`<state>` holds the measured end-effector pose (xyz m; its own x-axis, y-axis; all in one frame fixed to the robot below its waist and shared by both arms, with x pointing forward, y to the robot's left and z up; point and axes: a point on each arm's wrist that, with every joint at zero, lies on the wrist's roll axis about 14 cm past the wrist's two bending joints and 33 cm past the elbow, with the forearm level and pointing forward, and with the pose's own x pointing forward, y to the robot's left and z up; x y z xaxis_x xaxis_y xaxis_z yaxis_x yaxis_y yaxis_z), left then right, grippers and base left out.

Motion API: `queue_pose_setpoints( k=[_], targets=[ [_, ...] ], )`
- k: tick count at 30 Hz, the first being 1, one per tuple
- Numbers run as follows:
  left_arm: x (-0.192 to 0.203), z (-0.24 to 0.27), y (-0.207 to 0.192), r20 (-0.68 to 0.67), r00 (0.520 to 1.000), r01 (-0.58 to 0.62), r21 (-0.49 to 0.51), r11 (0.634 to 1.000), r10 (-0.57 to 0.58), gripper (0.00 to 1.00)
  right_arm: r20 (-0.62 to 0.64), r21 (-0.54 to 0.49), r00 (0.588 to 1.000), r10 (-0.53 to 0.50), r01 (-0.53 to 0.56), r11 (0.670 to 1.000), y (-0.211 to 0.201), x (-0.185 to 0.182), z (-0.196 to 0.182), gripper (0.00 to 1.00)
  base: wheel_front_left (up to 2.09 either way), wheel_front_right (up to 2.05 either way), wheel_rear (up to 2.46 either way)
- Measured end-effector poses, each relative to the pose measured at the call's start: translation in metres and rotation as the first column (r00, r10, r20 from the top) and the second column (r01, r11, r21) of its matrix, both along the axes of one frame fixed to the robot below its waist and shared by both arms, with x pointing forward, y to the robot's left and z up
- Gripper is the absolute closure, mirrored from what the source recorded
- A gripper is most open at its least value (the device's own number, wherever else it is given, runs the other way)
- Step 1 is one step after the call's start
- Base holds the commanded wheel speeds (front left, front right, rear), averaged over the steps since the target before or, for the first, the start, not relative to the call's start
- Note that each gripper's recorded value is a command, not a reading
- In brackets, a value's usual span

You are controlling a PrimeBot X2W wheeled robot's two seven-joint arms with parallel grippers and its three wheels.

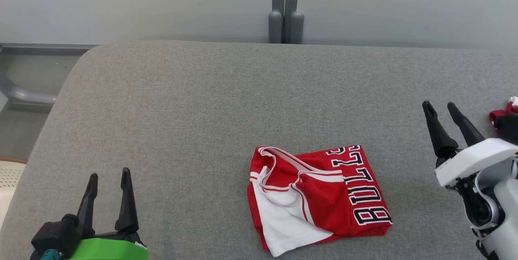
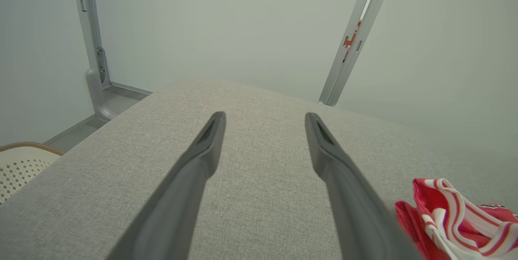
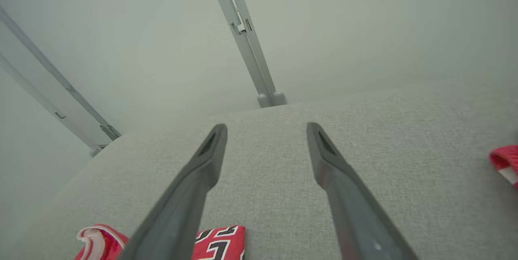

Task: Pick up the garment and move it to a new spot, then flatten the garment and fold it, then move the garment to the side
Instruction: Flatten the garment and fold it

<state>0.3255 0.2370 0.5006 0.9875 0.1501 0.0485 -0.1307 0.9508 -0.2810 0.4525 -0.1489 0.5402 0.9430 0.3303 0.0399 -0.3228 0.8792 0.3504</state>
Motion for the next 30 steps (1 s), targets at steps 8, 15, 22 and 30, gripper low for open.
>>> queue_pose_setpoints(
  k=[8,15,22,30],
  targets=[
    [-0.009,0.009,0.007,0.028,0.999,-0.023,0.019,1.000,0.023,0.00,-0.162,-0.060,0.986,0.044,-0.054,0.997,0.031,-0.020,-0.058,1.00,0.00,0.00,0.00],
    [-0.015,0.013,0.009,0.042,0.999,-0.033,0.018,0.999,0.033,0.00,-0.315,-0.039,0.934,0.167,-0.189,0.981,0.082,-0.046,-0.096,1.00,0.00,0.00,0.00],
    [-0.020,0.012,0.013,0.040,0.998,-0.049,0.016,0.999,0.049,0.00,-0.385,0.081,0.857,0.342,-0.338,0.938,0.142,-0.082,-0.107,1.00,0.00,0.00,0.00],
    [-0.020,0.007,0.014,0.023,0.998,-0.054,0.013,0.998,0.054,0.00,-0.413,0.226,0.687,0.598,-0.559,0.798,0.208,-0.147,-0.099,1.00,0.00,0.00,0.00]
  ],
)
